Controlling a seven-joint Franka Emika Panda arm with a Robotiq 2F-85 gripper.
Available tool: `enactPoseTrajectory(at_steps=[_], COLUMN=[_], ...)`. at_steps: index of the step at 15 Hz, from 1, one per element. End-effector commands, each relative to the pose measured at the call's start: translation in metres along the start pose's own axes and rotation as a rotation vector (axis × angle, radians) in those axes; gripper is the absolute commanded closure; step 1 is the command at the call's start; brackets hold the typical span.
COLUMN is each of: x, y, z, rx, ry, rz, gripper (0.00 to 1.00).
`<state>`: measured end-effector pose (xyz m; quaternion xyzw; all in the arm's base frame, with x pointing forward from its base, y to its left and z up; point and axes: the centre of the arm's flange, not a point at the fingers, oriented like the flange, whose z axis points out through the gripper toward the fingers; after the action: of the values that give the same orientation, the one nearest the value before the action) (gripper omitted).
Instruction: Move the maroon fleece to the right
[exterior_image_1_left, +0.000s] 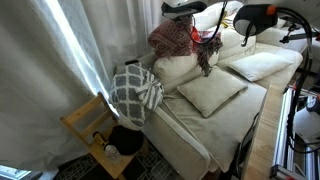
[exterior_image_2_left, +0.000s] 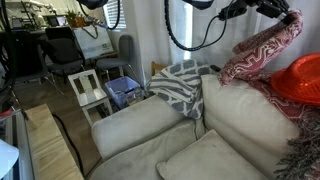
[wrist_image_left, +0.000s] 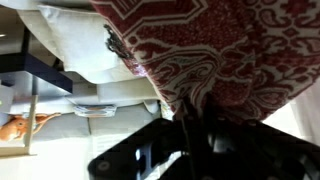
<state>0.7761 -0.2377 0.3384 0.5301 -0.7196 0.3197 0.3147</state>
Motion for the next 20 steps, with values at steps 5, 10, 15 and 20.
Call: enactPoseTrajectory(at_steps=[5,10,15,20], x=[0.068,0.090,0.086,0.088], y=[-0.045,-0.033,-0.030,-0.033], z=[0.092,0.123,0.133,0.111], rx=[-0.275,-0.389,-0.437,-0.461], ry=[-0.185,-0.253,-0.332,-0.426], rz=[0.222,0.445,0.666,0.858], gripper=[0.98,0.98,0.98,0.98])
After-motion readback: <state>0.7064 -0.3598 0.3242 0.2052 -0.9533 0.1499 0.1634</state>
